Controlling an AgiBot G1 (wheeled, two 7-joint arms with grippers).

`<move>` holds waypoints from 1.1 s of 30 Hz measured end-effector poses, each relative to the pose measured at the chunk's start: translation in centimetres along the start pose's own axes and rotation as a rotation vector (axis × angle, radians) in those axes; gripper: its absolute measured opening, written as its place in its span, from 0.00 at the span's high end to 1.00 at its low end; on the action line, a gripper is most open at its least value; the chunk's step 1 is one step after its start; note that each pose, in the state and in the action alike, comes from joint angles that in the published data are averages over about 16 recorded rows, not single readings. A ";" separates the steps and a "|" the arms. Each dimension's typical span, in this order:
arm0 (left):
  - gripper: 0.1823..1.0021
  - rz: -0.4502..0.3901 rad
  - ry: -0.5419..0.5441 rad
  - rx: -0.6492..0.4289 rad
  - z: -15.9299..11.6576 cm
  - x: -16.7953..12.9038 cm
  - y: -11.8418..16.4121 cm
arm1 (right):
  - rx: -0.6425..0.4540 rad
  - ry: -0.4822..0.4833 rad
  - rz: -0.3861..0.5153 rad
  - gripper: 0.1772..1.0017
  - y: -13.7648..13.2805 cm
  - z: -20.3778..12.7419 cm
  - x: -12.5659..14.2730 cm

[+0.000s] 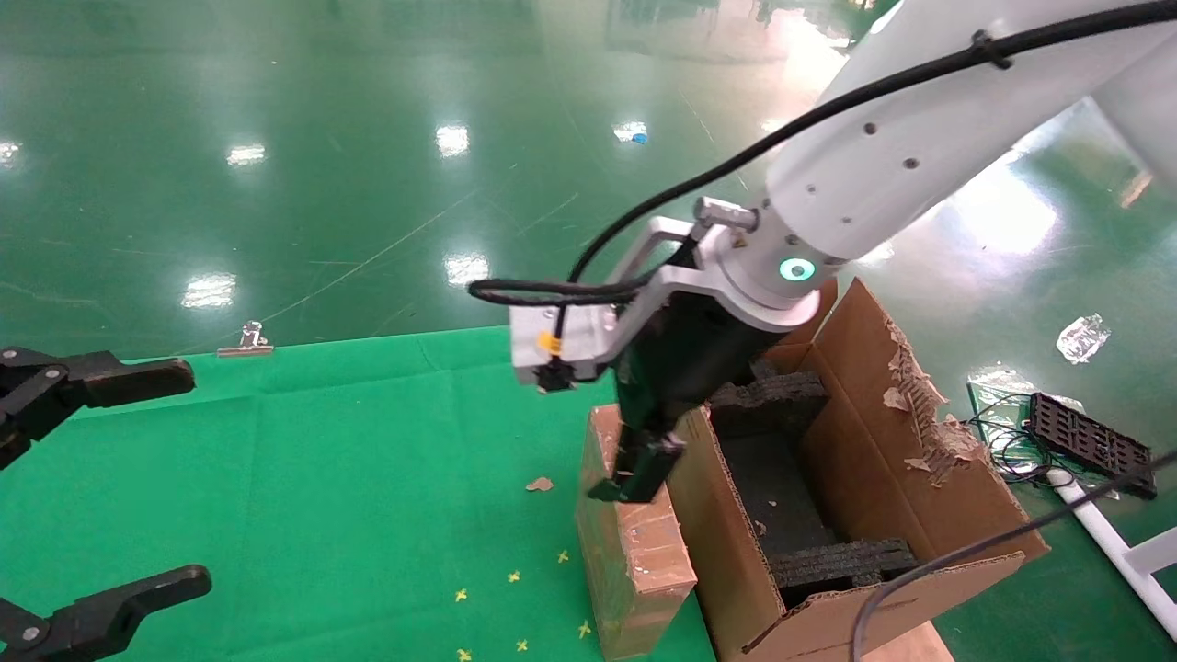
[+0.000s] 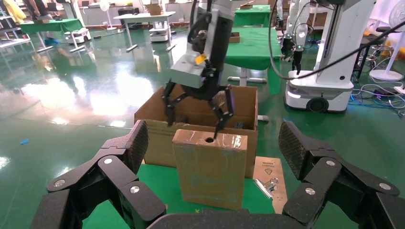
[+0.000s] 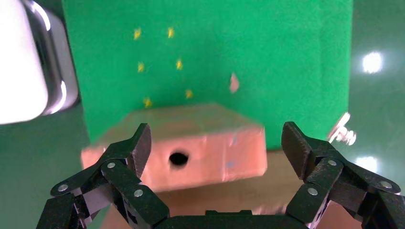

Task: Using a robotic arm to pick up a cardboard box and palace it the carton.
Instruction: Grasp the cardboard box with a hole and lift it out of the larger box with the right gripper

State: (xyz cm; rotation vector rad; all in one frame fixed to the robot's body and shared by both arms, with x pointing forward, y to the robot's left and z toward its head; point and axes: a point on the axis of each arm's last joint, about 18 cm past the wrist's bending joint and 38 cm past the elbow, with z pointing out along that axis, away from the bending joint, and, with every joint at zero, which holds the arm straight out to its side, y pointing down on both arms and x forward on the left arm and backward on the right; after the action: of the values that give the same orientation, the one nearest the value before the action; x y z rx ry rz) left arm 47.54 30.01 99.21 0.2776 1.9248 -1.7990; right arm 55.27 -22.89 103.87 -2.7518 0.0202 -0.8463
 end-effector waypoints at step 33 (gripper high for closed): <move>0.00 0.000 0.000 0.000 0.0 0.0 0.0 | -0.123 -0.078 0.614 0.00 3.1 0.3 1.4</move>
State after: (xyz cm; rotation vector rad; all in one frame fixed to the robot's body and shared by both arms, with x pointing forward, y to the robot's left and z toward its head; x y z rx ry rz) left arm 47.54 30.01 99.21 0.2776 1.9248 -1.7990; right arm 56.77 -25.96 103.61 -2.6287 0.8739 -0.5752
